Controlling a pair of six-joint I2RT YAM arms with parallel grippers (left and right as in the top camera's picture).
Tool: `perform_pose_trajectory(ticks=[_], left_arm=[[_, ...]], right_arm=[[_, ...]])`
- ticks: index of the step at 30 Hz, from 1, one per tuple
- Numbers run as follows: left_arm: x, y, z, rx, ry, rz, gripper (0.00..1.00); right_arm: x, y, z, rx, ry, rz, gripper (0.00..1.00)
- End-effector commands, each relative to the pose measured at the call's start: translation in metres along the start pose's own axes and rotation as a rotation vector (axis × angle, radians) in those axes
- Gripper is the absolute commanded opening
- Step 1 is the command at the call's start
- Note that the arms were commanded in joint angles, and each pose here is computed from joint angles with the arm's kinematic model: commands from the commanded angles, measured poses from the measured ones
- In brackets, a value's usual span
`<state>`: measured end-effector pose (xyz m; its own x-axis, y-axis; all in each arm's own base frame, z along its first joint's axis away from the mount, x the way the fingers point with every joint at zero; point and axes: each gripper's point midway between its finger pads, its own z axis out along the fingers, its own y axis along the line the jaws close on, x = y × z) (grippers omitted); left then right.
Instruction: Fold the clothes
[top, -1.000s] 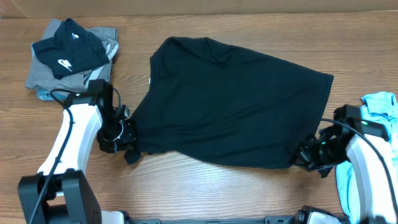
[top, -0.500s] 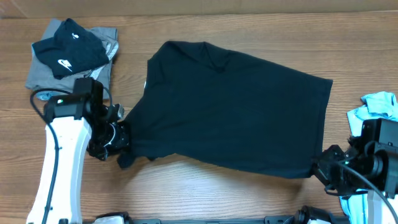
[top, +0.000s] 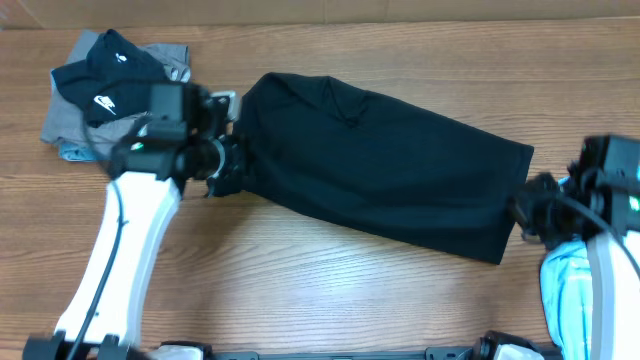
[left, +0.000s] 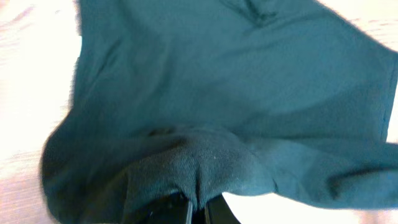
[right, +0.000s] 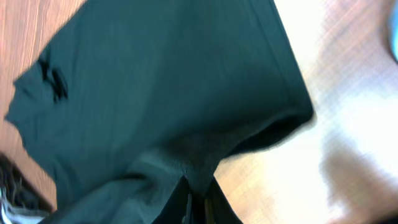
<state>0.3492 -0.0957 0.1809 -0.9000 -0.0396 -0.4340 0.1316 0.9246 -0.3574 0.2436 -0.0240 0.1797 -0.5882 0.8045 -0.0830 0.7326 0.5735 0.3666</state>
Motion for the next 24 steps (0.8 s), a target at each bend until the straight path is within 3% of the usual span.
perform_pose_trajectory(ticks=[1,3,4,7,8,9,13,18,24], left_arm=[[-0.02,-0.006,0.028,0.016,-0.031,0.025,0.12],[-0.032,-0.005,0.039,0.023,-0.06,0.036,0.25],[-0.036,-0.004,0.045,0.023,-0.071,0.041,0.35],[-0.037,0.009,0.053,-0.027,-0.066,0.039,0.66],[-0.034,0.015,0.052,-0.051,-0.052,0.04,0.7],[-0.03,0.021,0.051,-0.074,-0.038,0.046,0.74],[-0.004,0.046,0.046,-0.168,0.072,0.068,0.76],[0.031,0.061,0.053,-0.204,0.225,0.088,0.7],[0.059,0.09,0.087,-0.284,0.349,0.071,0.63]], right_arm=[[-0.027,0.009,0.022,0.019,-0.011,0.052,0.04],[-0.04,0.01,0.039,0.029,-0.005,0.071,0.04],[-0.045,0.009,0.047,0.039,0.005,0.081,0.09],[-0.052,-0.002,0.065,0.079,0.042,0.114,0.56],[-0.052,-0.007,0.068,0.095,0.058,0.116,0.65],[-0.051,-0.011,0.068,0.106,0.07,0.111,0.68],[-0.042,-0.028,0.063,0.148,0.123,0.073,0.76],[-0.026,-0.045,0.059,0.213,0.189,0.04,0.85],[-0.002,-0.064,0.073,0.252,0.273,0.041,0.86]])
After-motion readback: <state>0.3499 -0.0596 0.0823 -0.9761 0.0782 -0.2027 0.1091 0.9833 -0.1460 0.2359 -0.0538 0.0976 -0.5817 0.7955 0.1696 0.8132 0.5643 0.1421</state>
